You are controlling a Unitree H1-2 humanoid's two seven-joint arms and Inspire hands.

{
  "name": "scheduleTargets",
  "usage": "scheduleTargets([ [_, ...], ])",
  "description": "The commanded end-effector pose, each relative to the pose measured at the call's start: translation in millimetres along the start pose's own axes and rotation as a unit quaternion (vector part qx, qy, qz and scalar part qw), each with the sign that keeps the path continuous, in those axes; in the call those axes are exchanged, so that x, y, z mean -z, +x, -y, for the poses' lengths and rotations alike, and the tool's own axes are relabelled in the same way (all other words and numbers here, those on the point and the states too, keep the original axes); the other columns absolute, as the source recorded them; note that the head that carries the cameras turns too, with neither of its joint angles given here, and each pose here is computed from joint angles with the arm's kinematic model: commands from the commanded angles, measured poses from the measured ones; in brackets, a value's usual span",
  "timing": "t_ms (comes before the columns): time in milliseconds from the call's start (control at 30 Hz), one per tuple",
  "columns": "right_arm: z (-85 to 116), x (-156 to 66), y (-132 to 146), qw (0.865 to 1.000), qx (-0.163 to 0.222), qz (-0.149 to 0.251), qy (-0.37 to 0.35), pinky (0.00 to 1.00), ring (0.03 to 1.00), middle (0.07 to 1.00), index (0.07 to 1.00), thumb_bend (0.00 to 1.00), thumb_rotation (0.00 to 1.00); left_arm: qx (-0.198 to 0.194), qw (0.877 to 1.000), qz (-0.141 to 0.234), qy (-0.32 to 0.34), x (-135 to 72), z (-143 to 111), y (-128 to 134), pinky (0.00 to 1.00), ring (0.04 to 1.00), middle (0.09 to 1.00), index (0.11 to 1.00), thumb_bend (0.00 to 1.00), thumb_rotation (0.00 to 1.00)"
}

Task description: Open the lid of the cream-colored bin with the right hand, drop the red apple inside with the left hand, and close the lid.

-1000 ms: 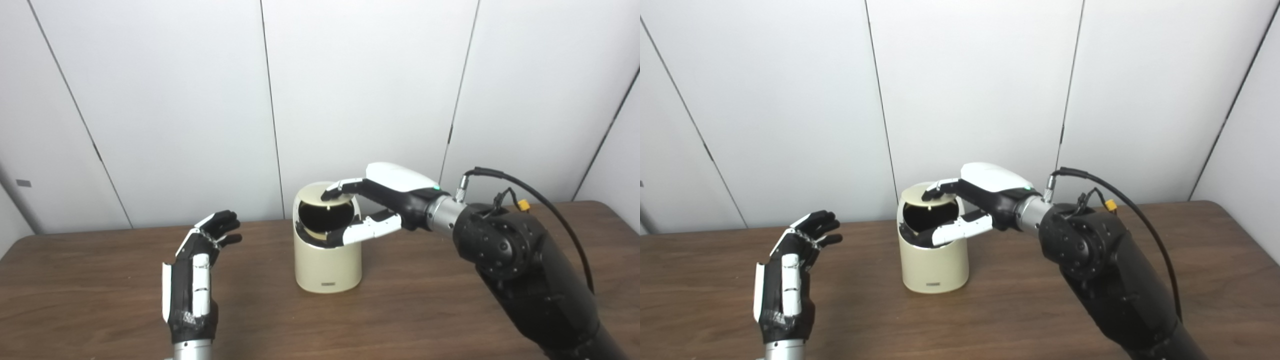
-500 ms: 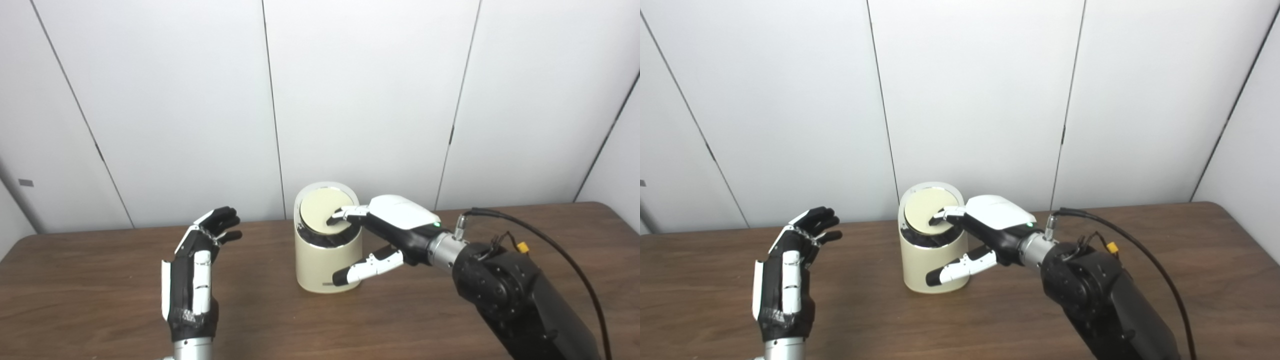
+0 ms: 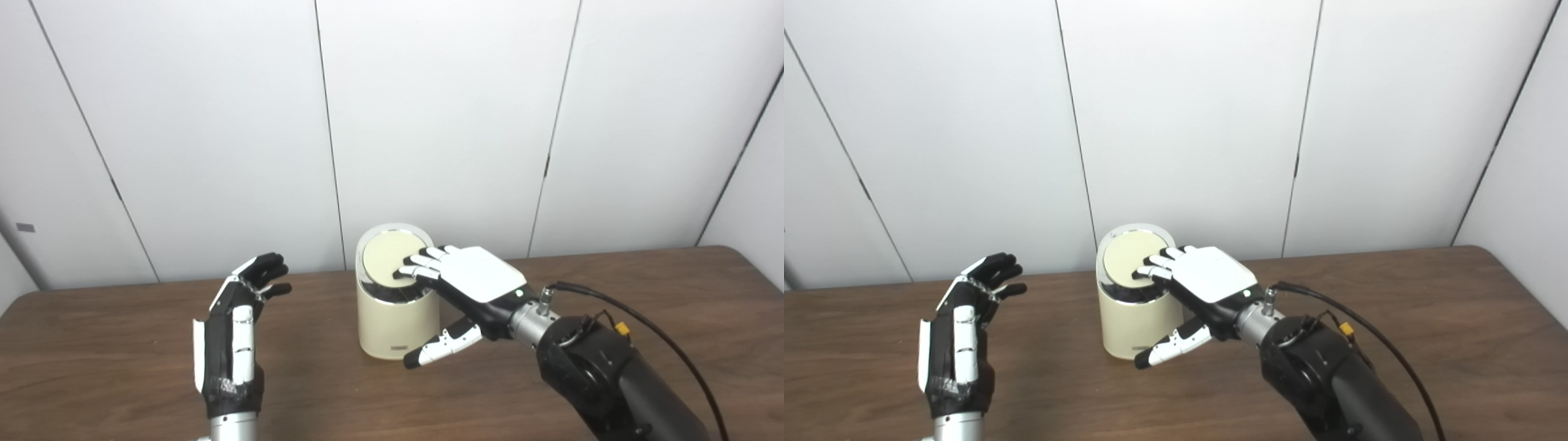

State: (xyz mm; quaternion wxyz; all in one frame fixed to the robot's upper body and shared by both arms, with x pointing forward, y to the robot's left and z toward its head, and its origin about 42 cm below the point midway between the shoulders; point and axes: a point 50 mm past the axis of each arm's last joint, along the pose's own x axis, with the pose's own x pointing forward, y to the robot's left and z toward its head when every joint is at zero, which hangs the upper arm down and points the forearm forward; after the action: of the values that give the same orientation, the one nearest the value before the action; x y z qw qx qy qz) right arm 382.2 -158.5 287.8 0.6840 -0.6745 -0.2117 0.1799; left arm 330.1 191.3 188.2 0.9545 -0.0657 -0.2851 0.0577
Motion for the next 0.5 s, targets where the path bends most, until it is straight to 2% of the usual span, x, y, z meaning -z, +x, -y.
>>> scheduleTargets([
  [0, 14.3, 2.6, 5.9, 0.998, 0.017, -0.002, -0.052, 0.97, 0.955, 0.914, 0.86, 0.79, 0.75, 0.008, 0.999, 0.037, -0.007, -12.8, 11.1, 16.8, 0.66, 0.741, 0.754, 0.723, 0.48, 0.84],
  [200, 10.3, -1.1, 12.0, 0.993, -0.013, -0.012, -0.115, 0.92, 0.935, 0.887, 0.842, 0.81, 0.8, 0.004, 0.999, 0.039, -0.014, -13.2, 13.9, 17.9, 0.65, 0.741, 0.755, 0.726, 0.48, 0.83],
  [367, 3.9, -6.3, 15.6, 0.981, -0.079, -0.038, -0.175, 0.95, 0.934, 0.866, 0.822, 0.83, 0.88, 0.003, 0.999, 0.04, -0.016, -14.6, 13.3, 18.9, 0.66, 0.745, 0.757, 0.729, 0.5, 0.82],
  [467, -1.0, -9.3, 13.8, 0.975, -0.095, -0.041, -0.199, 0.93, 0.912, 0.844, 0.798, 0.85, 0.86, 0.002, 0.999, 0.041, -0.018, -15.3, 12.9, 19.2, 0.66, 0.743, 0.756, 0.73, 0.5, 0.82],
])
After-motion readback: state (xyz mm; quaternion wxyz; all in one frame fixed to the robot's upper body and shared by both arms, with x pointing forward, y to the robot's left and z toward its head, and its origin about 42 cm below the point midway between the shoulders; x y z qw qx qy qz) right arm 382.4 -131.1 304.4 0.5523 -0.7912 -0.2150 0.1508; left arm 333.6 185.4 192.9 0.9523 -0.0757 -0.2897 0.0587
